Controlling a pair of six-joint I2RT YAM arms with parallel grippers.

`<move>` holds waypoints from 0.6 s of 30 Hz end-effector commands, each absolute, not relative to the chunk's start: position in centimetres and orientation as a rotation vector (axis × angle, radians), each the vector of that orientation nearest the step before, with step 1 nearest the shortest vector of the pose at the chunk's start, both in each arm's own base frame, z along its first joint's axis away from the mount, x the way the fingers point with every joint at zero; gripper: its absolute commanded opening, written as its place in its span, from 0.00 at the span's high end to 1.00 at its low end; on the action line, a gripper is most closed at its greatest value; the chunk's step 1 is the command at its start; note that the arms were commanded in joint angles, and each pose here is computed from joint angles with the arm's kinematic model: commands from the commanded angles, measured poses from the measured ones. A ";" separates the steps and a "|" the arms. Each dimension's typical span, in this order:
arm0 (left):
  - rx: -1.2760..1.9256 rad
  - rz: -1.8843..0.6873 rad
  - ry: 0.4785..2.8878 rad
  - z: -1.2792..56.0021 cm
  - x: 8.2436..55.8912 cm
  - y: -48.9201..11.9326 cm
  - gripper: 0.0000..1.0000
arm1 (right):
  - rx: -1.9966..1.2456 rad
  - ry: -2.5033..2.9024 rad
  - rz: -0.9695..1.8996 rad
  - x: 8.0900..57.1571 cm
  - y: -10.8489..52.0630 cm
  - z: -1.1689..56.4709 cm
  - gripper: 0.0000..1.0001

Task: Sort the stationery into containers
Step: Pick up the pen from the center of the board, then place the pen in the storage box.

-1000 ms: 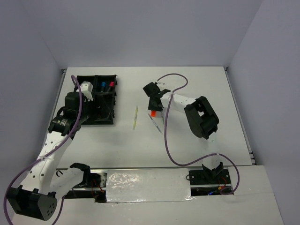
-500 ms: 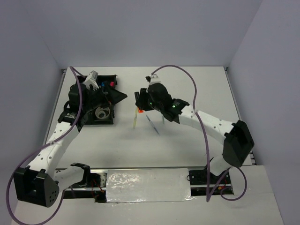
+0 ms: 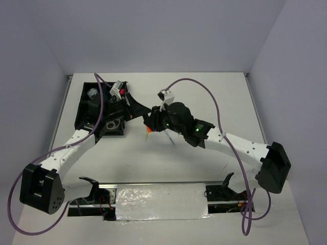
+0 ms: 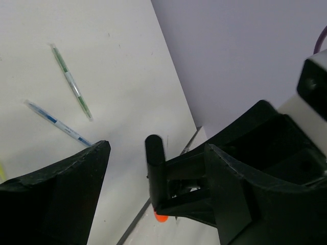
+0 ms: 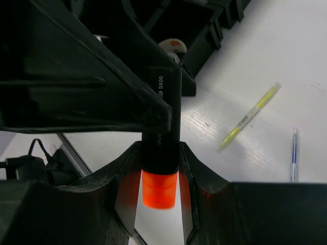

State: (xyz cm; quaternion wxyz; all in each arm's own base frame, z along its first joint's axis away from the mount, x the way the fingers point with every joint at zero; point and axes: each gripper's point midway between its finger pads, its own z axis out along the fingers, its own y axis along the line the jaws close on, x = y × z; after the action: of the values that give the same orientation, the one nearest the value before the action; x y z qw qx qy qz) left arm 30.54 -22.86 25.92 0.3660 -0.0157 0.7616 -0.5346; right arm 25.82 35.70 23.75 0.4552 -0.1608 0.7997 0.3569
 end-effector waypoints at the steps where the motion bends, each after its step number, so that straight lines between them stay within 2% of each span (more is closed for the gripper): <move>1: 0.038 -1.391 1.894 27.2 30.5 -23.5 0.15 | -0.381 1.834 0.927 26.3 36.3 28.1 0.75; 2: 0.040 -1.395 1.897 27.1 30.4 -23.6 0.18 | -0.377 1.840 0.918 26.5 36.3 27.9 0.74; 5: 0.057 -1.406 1.906 27.0 30.3 -24.2 0.52 | -0.379 1.835 0.929 26.6 36.7 27.8 0.73; 6: 0.064 -1.399 1.909 26.9 30.5 -24.2 0.73 | -0.384 1.837 0.928 26.6 36.9 27.7 0.72; 8: 0.076 -1.356 1.936 26.9 31.2 -24.2 0.95 | -0.392 1.850 0.913 26.9 37.1 27.3 0.60; 9: 0.078 -1.318 1.955 26.8 31.6 -24.0 1.00 | -0.379 1.855 0.890 27.2 36.9 27.1 0.38; 12: -0.046 -0.867 2.116 24.7 35.7 -19.8 1.00 | -0.274 1.916 0.724 28.5 33.9 25.5 0.12; 13: -0.180 -0.587 2.063 26.7 39.0 -16.0 1.00 | -0.228 1.927 0.692 28.8 32.8 25.1 0.08; 14: -0.251 -0.386 2.198 23.2 39.4 -13.0 1.00 | -0.195 1.914 0.684 28.6 31.5 25.7 0.06; 16: -0.379 -0.207 2.175 24.6 41.9 -9.0 1.00 | -0.141 1.933 0.640 29.0 29.0 24.4 0.02; 18: -0.479 -0.124 2.227 22.2 44.4 -5.3 1.00 | -0.107 1.929 0.632 28.5 27.1 24.3 0.01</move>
State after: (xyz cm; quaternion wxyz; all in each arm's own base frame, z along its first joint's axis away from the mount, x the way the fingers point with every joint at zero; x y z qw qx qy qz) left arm 43.30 -14.74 26.44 0.4511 -0.1209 0.8525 -0.2347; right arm 28.01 30.91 22.77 0.4956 -0.0974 0.8150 0.2840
